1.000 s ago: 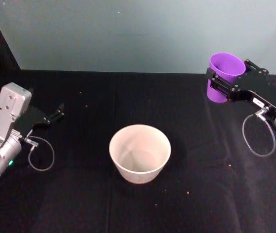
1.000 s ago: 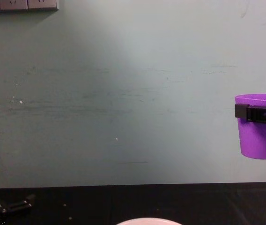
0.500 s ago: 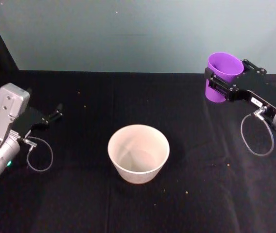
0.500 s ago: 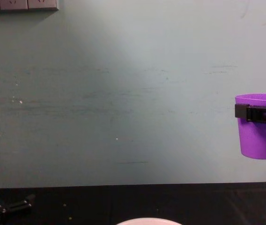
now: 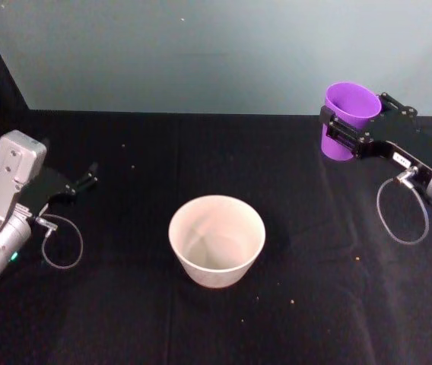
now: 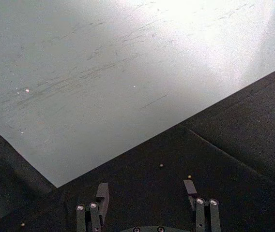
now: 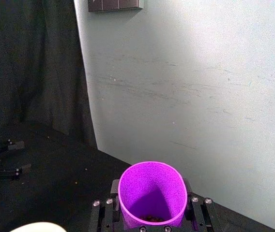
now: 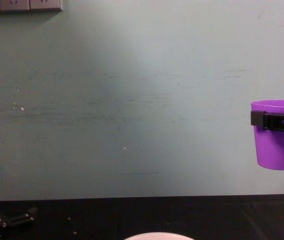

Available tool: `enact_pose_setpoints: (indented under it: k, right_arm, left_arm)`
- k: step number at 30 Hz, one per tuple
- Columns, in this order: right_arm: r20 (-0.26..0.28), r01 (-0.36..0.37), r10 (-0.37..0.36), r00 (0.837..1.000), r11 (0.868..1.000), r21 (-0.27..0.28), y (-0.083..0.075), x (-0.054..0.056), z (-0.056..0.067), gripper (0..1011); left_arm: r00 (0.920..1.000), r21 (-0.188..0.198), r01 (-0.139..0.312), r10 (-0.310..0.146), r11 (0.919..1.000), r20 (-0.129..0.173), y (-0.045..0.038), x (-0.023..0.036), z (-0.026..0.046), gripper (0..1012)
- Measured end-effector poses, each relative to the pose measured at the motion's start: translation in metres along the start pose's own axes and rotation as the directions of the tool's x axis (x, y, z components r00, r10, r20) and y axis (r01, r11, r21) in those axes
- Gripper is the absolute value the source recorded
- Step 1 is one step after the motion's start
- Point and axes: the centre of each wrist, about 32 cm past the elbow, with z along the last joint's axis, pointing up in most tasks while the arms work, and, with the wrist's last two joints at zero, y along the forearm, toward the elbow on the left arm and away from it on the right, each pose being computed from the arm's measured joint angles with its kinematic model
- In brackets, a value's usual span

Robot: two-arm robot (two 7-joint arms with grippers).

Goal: Pick up the cup and pour the mung beans from the cup into the bowl.

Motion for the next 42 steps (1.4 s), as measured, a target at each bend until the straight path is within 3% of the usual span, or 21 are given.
enact_pose_setpoints:
  k: [42]
  right_arm:
    - [0.000, 0.000, 0.000, 1.000, 1.000, 0.000, 0.0000, 0.0000, 0.0000, 723]
  left_arm:
    - [1.0000, 0.000, 0.000, 0.000, 1.0000, 0.000, 0.0000, 0.0000, 0.0000, 1000]
